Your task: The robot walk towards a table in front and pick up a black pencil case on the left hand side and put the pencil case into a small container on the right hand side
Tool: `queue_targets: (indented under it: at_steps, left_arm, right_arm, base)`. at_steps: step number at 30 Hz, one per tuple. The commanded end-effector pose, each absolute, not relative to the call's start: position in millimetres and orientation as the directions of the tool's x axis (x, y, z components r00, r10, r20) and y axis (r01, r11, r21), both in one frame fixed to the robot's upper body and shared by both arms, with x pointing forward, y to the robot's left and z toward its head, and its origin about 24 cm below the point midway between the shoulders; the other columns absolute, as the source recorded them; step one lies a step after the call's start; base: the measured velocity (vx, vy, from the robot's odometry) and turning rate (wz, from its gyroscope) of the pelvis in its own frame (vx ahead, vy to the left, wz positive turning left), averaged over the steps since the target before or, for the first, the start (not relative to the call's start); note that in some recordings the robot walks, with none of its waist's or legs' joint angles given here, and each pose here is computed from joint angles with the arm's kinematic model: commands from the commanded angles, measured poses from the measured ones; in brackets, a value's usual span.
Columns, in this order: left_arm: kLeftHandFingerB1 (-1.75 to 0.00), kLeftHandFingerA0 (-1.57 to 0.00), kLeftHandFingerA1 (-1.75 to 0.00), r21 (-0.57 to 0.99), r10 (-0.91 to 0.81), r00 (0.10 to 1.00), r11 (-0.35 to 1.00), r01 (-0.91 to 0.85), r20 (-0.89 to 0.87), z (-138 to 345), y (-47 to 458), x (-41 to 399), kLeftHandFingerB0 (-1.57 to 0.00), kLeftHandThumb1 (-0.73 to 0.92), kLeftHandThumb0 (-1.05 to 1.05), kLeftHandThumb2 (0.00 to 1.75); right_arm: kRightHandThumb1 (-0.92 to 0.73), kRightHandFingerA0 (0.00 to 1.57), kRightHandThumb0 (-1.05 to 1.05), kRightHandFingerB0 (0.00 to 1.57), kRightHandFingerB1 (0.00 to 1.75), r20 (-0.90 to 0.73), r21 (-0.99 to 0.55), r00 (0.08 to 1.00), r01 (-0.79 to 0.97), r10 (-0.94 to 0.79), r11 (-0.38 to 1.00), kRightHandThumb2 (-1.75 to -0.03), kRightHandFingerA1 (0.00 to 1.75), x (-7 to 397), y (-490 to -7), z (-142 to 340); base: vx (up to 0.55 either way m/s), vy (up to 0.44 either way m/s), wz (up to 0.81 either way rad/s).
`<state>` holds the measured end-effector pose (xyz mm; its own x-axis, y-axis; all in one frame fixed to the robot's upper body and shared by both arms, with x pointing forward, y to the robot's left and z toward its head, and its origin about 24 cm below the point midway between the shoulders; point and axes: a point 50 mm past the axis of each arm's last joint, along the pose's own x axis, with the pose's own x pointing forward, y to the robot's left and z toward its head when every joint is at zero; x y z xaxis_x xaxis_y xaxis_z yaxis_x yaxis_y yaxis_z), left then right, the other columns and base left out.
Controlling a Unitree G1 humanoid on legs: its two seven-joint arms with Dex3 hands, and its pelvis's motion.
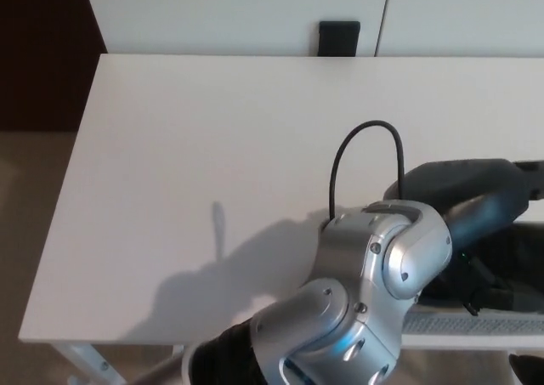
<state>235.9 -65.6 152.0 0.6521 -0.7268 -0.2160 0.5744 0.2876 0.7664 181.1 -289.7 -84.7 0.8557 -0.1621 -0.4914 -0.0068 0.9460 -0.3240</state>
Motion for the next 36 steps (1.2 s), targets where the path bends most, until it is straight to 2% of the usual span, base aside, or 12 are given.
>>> queue_targets:
  at_steps: [1,10,15,22,29,30,31,32,33,34,35,36]
  left_arm:
    - [-0.10,-0.06,-0.04,0.808,-0.740,0.647,0.262,0.528,-0.183,155.9,-64.7,235.3,-0.09,0.48,-0.82,0.90]
    - [-0.06,0.00,0.00,0.809,-0.734,0.645,0.238,0.538,-0.213,156.3,-54.7,237.9,-0.01,0.46,-0.84,0.89]
    - [-0.02,0.00,0.00,0.829,-0.743,0.658,0.288,0.480,-0.123,183.1,-24.6,239.9,0.00,0.50,-0.90,0.92]
    - [-0.04,0.00,0.00,0.838,-0.750,0.654,0.415,0.355,0.095,247.3,68.6,199.5,0.00,0.49,-0.88,0.91]
    - [-0.05,0.00,-0.01,0.805,-0.785,0.597,0.458,0.378,0.166,239.2,145.9,165.2,-0.04,0.47,-0.84,0.89]
    - [-0.13,-0.06,-0.06,0.794,-0.788,0.595,0.461,0.397,0.160,233.5,154.9,157.3,-0.08,0.45,-0.79,0.89]
    - [-0.23,-0.01,-0.22,0.761,-0.783,0.611,0.465,0.452,0.115,221.7,172.8,140.9,-0.03,0.48,-0.98,0.73]
    - [-0.20,-0.08,-0.09,0.741,-0.776,0.625,0.471,0.480,0.088,215.6,181.4,130.3,-0.12,0.51,-0.85,0.95]
    - [-0.20,-0.08,-0.09,0.729,-0.768,0.636,0.478,0.490,0.075,211.6,184.0,125.9,-0.12,0.51,-0.85,0.95]
    - [-0.28,-0.03,-0.34,0.613,-0.772,0.631,0.537,0.579,0.080,199.2,187.0,115.6,-0.10,0.56,-0.89,0.57]
    - [-0.27,-0.12,-0.36,0.554,-0.756,0.652,0.569,0.608,0.062,189.8,192.8,100.9,-0.17,0.48,-0.87,0.56]
    - [-0.49,-0.01,-0.52,0.514,-0.747,0.664,0.586,0.626,0.044,184.4,196.5,89.1,0.00,0.09,-0.39,0.82]
  right_arm:
    - [-0.66,0.43,-0.49,0.54,0.38,-0.489,-0.357,0.857,-0.027,-0.162,0.934,-0.60,0.41,182.8,-296.3,-81.0]
    - [-0.66,0.46,-0.47,0.52,0.37,-0.499,-0.356,0.850,-0.023,-0.169,0.934,-0.61,0.43,183.3,-294.5,-82.2]
    - [-0.65,0.55,-0.38,0.49,0.38,-0.506,-0.344,0.838,0.023,-0.206,0.939,-0.59,0.50,181.1,-288.0,-86.6]
    - [-0.65,0.51,-0.42,0.48,0.37,-0.540,-0.337,0.820,-0.002,-0.192,0.941,-0.60,0.48,170.3,-289.2,-91.9]
    - [-0.65,0.50,-0.40,0.47,0.37,-0.580,-0.330,0.791,-0.010,-0.194,0.944,-0.59,0.46,151.0,-291.3,-100.9]
    - [-0.65,0.50,-0.39,0.47,0.36,-0.594,-0.339,0.778,-0.013,-0.203,0.941,-0.59,0.44,147.6,-291.8,-103.1]
    - [-0.66,0.50,-0.38,0.46,0.37,-0.603,-0.339,0.771,-0.011,-0.208,0.941,-0.59,0.44,145.1,-291.3,-105.0]
    - [-0.65,0.50,-0.37,0.47,0.37,-0.607,-0.341,0.765,-0.009,-0.213,0.940,-0.59,0.43,144.2,-291.5,-106.1]
    - [-0.65,0.50,-0.37,0.47,0.37,-0.610,-0.343,0.762,-0.007,-0.218,0.939,-0.59,0.43,144.1,-292.2,-106.5]
    - [-0.66,0.50,-0.37,0.46,0.37,-0.624,-0.325,0.751,0.005,-0.218,0.946,-0.59,0.44,140.3,-291.8,-108.8]
    - [-0.66,0.49,-0.38,0.46,0.36,-0.636,-0.334,0.739,-0.005,-0.221,0.943,-0.59,0.44,136.2,-290.8,-111.3]
    - [-0.66,0.49,-0.37,0.46,0.37,-0.647,-0.338,0.729,-0.012,-0.223,0.941,-0.60,0.44,131.9,-290.3,-113.4]
  base:
    - [0.00,0.000,0.00]
    - [0.00,0.000,0.00]
    - [0.00,0.000,0.00]
    - [0.00,0.000,0.00]
    - [0.00,0.000,0.00]
    - [0.00,0.000,0.00]
    - [0.00,0.000,0.00]
    - [0.00,0.000,0.00]
    - [0.00,0.000,0.00]
    - [0.00,0.000,0.00]
    - [0.00,0.000,0.00]
    - [0.00,0.000,0.00]
